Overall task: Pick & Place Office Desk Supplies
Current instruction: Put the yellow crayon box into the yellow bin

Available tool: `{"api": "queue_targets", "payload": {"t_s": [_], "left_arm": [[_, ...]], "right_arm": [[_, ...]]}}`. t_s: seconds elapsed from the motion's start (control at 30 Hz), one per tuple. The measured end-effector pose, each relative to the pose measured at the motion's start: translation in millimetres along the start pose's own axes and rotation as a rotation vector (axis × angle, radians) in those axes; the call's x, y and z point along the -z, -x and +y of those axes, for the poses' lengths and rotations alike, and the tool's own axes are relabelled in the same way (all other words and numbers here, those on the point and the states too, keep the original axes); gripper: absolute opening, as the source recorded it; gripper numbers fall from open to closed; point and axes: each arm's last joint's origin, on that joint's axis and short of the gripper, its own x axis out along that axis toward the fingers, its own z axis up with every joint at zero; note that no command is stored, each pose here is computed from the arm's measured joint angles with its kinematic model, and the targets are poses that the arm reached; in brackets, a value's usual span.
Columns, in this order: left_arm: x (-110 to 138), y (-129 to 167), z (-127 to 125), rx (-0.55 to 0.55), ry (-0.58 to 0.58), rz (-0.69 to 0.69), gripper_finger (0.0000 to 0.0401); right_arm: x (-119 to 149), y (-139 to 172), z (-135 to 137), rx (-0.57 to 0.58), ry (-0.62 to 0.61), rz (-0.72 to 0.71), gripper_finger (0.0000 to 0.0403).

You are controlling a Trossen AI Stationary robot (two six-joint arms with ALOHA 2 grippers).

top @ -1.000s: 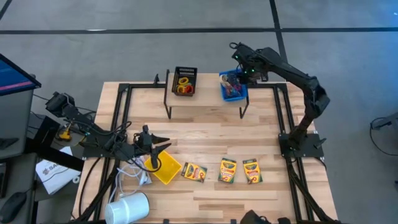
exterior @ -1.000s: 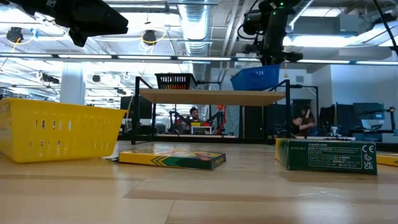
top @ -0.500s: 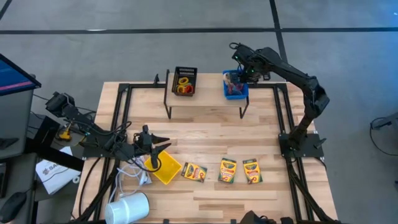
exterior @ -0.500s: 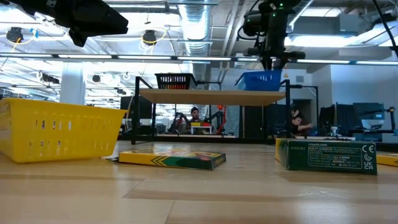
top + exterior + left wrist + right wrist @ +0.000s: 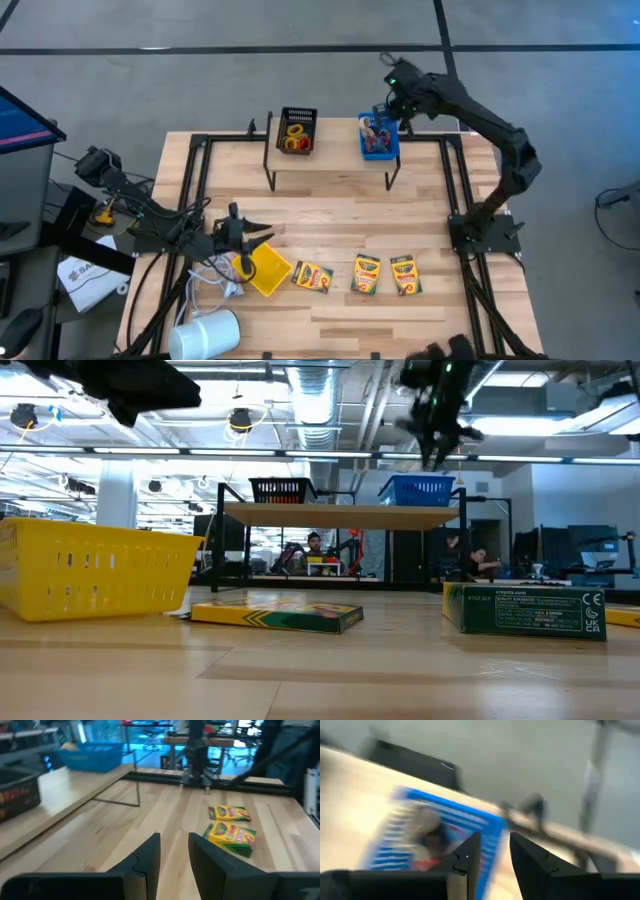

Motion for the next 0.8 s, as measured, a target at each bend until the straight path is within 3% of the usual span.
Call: {"api": "queue_targets", "payload": {"t_s": [0.13, 0.23, 0.43, 0.6, 0.73, 0.8], "left_arm": [[1, 9, -9, 0.066, -0.105, -0.007, 0.0094], [4, 10, -17, 0.141, -0.165, -0.008, 0.0094], [15, -23, -43, 0.205, -0.207, 0.01, 0.0094], [17, -68, -77, 0.204, -0.328, 0.109, 0.0094], [17, -99, -97, 0.243, -0.475, 0.231, 0.0094], [18, -113, -104, 0.301, -0.487, 0.308, 0.0094]], "right_arm": [[11, 45, 18, -0.272, 0.206, -0.097, 0.0103], [43, 74, 36, -0.366, 0.357, -0.01, 0.0103], [136, 114, 97, -0.378, 0.572, 0.238, 0.0103], [220, 138, 153, -0.367, 0.81, 0.168, 0.0103], [277, 145, 178, -0.341, 0.864, 0.132, 0.0103], [302, 149, 185, -0.336, 0.867, 0.132, 0.0103]]}}
